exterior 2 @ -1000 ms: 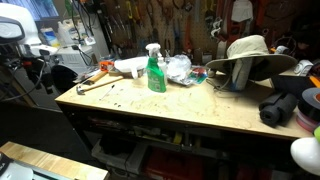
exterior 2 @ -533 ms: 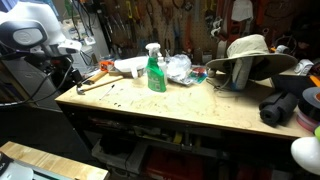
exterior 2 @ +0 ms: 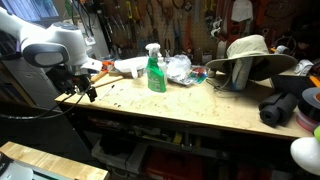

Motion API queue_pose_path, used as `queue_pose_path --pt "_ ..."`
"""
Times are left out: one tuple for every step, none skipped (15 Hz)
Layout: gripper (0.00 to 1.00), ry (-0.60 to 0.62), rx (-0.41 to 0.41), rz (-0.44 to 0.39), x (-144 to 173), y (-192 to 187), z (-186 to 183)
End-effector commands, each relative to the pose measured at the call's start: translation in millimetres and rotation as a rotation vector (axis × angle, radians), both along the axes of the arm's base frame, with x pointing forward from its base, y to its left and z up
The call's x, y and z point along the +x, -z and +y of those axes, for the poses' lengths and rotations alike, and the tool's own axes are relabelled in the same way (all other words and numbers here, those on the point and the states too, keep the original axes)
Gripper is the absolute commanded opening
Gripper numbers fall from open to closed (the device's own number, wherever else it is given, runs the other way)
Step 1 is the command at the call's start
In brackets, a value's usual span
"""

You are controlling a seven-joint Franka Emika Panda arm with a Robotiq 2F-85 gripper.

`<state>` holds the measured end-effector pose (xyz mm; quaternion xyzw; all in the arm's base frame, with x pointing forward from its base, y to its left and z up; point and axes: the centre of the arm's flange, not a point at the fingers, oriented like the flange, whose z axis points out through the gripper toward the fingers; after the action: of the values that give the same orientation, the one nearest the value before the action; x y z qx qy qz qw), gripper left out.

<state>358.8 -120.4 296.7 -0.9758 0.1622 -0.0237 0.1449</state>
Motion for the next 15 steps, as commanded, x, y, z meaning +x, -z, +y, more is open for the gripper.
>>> queue_pose_path --pt "1.0 0.008 0.006 0.008 -1.3 4.3 -3.2" --pt "1.0 0.012 0.007 0.013 -1.6 6.5 -5.0" --pt "1.0 0.013 0.008 0.014 -1.2 7.1 -5.4" --pt "1.0 0.013 0.007 0.014 -0.9 7.0 -5.6" --pt "1.0 0.013 0.007 0.014 -0.8 6.8 -5.7" --pt "1.0 0.013 0.007 0.013 -0.6 6.7 -5.7" --pt "1.0 0.013 0.007 0.013 -0.6 6.6 -5.8" --pt "1.0 -0.018 -0.011 0.005 4.5 5.7 -5.6" --pt "1.0 -0.058 -0.041 -0.013 11.2 2.3 -4.4" --pt "1.0 -0.089 -0.083 -0.028 18.2 -3.4 -2.3" --pt "1.0 -0.115 -0.117 -0.037 27.3 -10.2 0.0" --pt "1.0 -0.139 -0.159 -0.05 38.3 -17.2 2.4" --pt "1.0 -0.171 -0.2 -0.053 48.8 -22.6 4.5" --pt "1.0 -0.188 -0.227 -0.057 57.0 -27.4 7.3" --pt "1.0 -0.218 -0.253 -0.06 65.4 -32.0 11.2"
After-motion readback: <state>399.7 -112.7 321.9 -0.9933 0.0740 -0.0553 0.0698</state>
